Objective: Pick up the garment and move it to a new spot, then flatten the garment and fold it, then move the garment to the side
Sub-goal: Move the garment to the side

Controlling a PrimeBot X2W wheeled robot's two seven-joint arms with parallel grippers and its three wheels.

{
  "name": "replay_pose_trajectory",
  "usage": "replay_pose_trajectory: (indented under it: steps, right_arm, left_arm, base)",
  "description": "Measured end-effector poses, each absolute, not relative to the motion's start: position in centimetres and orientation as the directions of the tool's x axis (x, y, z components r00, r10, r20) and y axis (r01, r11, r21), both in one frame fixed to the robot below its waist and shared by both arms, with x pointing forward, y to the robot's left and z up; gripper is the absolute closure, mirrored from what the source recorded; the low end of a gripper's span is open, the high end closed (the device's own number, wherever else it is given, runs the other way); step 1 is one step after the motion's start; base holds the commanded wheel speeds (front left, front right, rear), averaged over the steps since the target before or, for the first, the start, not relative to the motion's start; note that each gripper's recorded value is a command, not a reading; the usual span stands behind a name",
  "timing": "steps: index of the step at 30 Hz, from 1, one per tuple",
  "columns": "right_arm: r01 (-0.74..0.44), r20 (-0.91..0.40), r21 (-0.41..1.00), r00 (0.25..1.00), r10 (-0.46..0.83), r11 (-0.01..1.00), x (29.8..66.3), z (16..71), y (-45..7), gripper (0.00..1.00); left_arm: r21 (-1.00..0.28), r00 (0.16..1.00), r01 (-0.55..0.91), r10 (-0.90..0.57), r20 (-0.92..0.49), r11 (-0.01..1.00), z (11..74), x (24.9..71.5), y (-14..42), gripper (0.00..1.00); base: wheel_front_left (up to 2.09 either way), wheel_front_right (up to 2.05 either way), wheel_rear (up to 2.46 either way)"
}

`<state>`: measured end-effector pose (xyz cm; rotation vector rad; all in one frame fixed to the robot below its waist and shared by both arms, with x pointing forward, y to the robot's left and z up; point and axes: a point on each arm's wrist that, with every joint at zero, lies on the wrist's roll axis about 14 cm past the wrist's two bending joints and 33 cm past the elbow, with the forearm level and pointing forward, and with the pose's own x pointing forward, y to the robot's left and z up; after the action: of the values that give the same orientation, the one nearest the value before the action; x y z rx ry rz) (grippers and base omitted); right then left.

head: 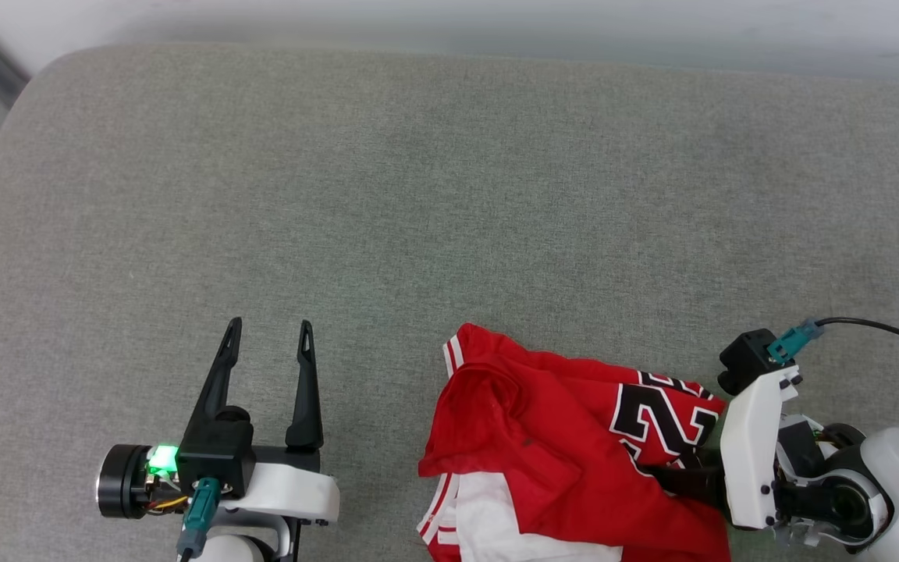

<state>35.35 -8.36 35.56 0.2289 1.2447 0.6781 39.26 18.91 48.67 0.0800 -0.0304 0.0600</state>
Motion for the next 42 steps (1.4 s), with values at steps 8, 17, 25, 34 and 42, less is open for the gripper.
replay_pose_trajectory:
  steps: [8, 17, 25, 34, 42]
  right_arm:
    - [-0.408, -0.766, 0.49, 0.221, 0.604, 0.77, 36.2, 36.7, -7.3, 1.0]
    - [-0.582, -0.677, 0.286, 0.439, 0.59, 0.761, 39.4, 44.5, -9.4, 1.0]
    - [-0.582, -0.658, 0.08, 0.579, 0.482, 0.809, 39.1, 50.0, -15.7, 1.0]
    - [-0.363, -0.72, -0.116, 0.672, 0.174, 0.925, 38.6, 50.0, -27.8, 1.0]
    - [-0.128, -0.761, -0.33, 0.623, -0.183, 0.935, 39.9, 48.0, -39.8, 1.0]
  left_arm:
    - [0.074, 0.997, -0.068, 0.065, 0.043, 0.995, 49.1, 38.9, 18.9, 0.0]
    - [0.067, 0.997, -0.06, 0.056, 0.059, 0.996, 49.7, 37.5, 18.3, 0.0]
    - [0.052, 0.996, 0.034, -0.038, 0.079, 0.998, 50.2, 38.7, 15.2, 0.0]
    - [0.031, 0.981, 0.168, -0.171, 0.093, 0.985, 49.9, 42.0, 10.5, 0.0]
    - [0.024, 0.969, 0.238, -0.239, 0.069, 0.971, 47.5, 45.6, 8.6, 0.0]
  base:
    - [0.0, 0.0, 0.0]
    - [0.0, 0.0, 0.0]
    - [0.0, 0.0, 0.0]
    - [0.0, 0.0, 0.0]
    - [0.0, 0.0, 0.0]
